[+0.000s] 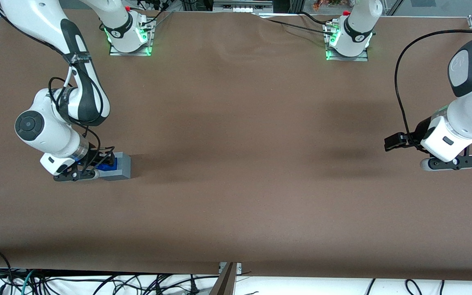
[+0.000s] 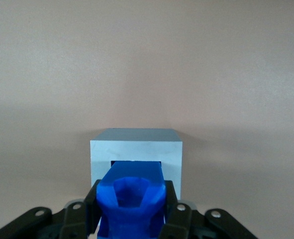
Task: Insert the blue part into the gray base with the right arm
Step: 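Open the right gripper to release the blue part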
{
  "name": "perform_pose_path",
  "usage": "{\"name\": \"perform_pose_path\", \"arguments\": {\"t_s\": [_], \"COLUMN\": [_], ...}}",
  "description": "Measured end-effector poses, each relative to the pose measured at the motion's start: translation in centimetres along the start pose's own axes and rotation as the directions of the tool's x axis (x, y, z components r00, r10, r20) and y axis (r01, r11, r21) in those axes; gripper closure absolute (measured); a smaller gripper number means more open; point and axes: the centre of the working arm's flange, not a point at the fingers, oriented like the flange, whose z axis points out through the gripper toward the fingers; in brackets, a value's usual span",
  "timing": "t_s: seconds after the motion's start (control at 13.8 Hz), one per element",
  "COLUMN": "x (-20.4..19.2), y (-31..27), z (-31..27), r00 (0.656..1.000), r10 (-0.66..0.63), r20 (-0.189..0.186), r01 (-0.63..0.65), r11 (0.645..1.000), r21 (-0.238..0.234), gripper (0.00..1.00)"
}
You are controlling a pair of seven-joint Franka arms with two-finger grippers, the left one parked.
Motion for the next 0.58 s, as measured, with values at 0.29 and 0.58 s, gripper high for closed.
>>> {"name": "perform_pose_path", "arguments": {"t_s": [0.29,0.58], "x": [0.5,0.8], "y": [-0.1,-0.3], "z": [-1.1,-6.4], "r00": [1.000,1.000], "r10": [0.014,0.016], "r20": [-0.025,-0.014], "r01": [-0.014,-0.016], "r11": [1.000,1.000], "r21": [0.001,0.026], "gripper": [0.02,0.01]}}
